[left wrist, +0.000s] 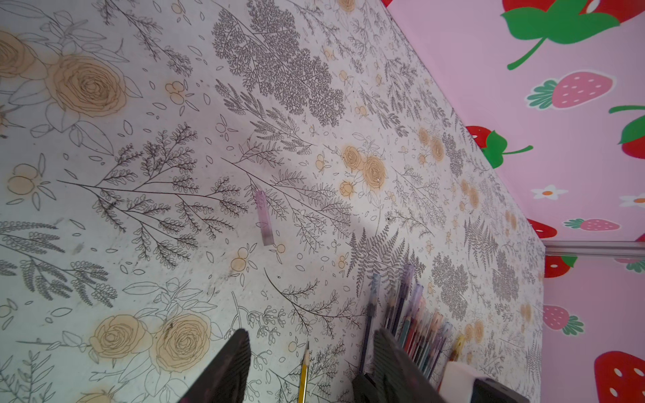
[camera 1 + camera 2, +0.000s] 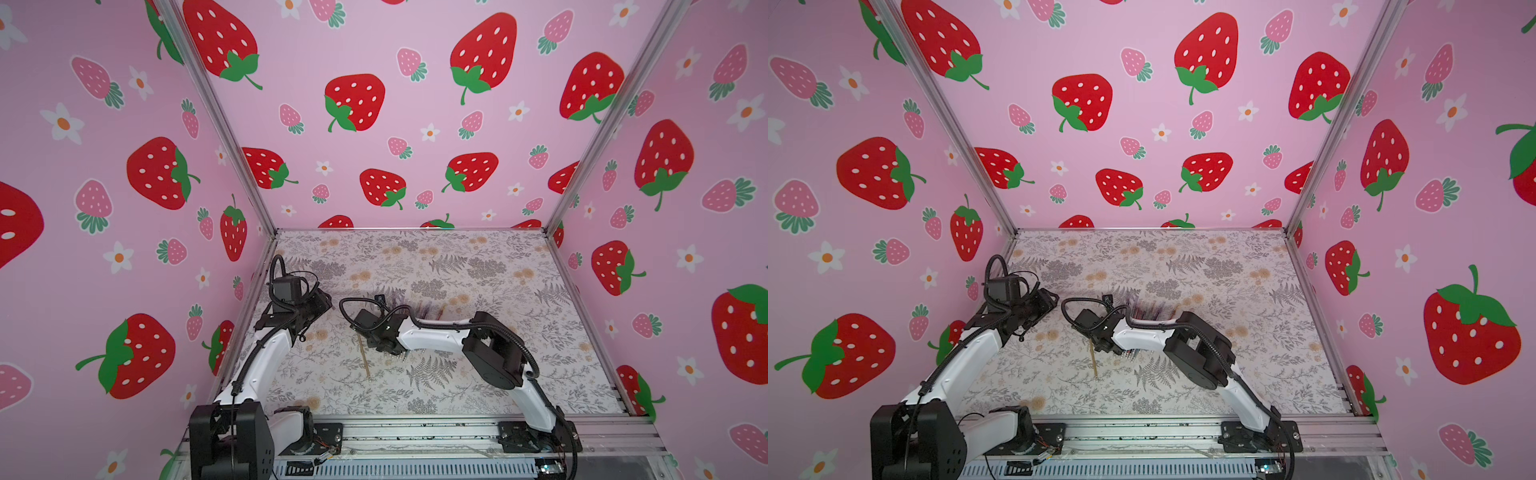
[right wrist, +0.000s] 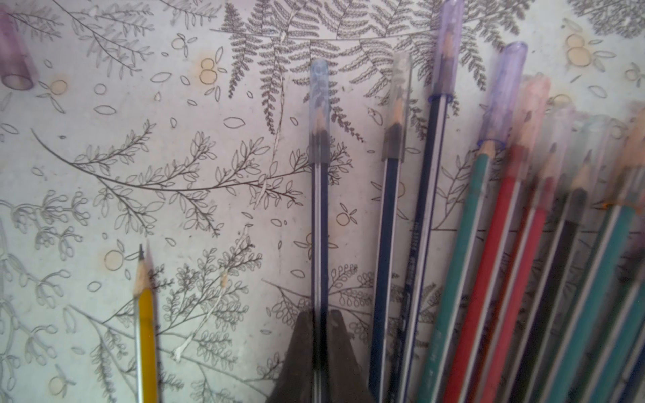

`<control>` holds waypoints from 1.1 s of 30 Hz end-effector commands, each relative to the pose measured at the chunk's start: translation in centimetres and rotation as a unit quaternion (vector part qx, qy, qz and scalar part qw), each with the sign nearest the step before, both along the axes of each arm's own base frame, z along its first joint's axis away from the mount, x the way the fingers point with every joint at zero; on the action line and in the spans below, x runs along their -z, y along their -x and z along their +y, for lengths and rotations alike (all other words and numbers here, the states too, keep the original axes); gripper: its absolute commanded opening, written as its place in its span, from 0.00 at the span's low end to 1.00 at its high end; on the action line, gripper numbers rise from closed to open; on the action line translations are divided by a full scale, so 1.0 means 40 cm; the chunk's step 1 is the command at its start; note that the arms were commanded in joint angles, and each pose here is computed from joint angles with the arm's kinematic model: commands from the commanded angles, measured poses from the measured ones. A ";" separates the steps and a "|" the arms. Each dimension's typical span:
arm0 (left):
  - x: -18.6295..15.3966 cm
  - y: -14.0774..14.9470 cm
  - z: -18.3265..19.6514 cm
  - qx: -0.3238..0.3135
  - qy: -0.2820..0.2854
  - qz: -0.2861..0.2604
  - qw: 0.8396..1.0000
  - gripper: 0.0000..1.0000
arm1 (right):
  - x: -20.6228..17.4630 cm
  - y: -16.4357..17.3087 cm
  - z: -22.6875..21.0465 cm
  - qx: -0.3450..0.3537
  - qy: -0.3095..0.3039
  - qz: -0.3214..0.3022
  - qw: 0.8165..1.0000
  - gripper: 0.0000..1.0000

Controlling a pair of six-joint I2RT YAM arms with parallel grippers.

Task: Remove the protective cover of the pencils
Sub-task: Pick up the pencil from the center of the board.

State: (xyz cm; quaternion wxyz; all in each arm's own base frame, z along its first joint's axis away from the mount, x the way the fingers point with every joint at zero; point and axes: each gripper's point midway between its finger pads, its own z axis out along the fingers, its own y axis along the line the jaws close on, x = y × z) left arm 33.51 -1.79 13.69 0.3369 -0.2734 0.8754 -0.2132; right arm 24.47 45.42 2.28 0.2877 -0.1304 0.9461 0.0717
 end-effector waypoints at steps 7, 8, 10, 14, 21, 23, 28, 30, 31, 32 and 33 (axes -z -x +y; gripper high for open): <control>-0.021 0.014 -0.004 -0.011 0.017 -0.063 0.998 0.62 | 0.051 0.064 -0.050 -0.050 0.042 0.061 0.996 0.04; -0.030 0.017 -0.002 -0.011 0.013 -0.064 0.998 0.61 | 0.043 0.070 -0.054 -0.055 0.044 0.066 0.995 0.05; -0.038 0.025 0.003 -0.017 0.009 -0.063 0.998 0.60 | 0.028 0.077 -0.060 -0.062 0.045 0.072 0.994 0.04; -0.057 0.025 0.013 -0.032 0.010 -0.077 0.996 0.61 | 0.001 0.078 -0.044 -0.084 0.036 0.074 0.993 0.04; -0.068 0.036 0.019 -0.040 0.007 -0.091 0.995 0.62 | -0.023 0.077 -0.004 -0.113 -0.001 0.059 0.992 0.00; -0.055 0.043 0.018 -0.043 0.011 -0.093 0.995 0.62 | -0.035 0.081 0.000 -0.117 -0.007 0.052 0.992 0.00; -0.024 0.059 -0.004 -0.020 0.023 -0.078 0.996 0.64 | -0.072 0.095 0.010 -0.128 -0.024 0.033 0.991 0.00; -0.029 0.056 -0.028 -0.002 0.048 -0.077 0.996 0.63 | -0.089 0.100 0.008 -0.130 -0.025 0.023 0.991 0.00; -0.041 0.050 -0.041 0.009 0.060 -0.086 0.995 0.63 | -0.099 0.101 0.008 -0.131 -0.029 0.016 0.991 0.00; -0.055 0.044 -0.054 0.020 0.071 -0.094 0.993 0.63 | -0.106 0.104 0.004 -0.134 -0.032 0.010 0.990 0.00; -0.065 0.040 -0.058 0.026 0.075 -0.098 0.992 0.63 | -0.116 0.107 0.001 -0.136 -0.036 0.005 0.990 0.00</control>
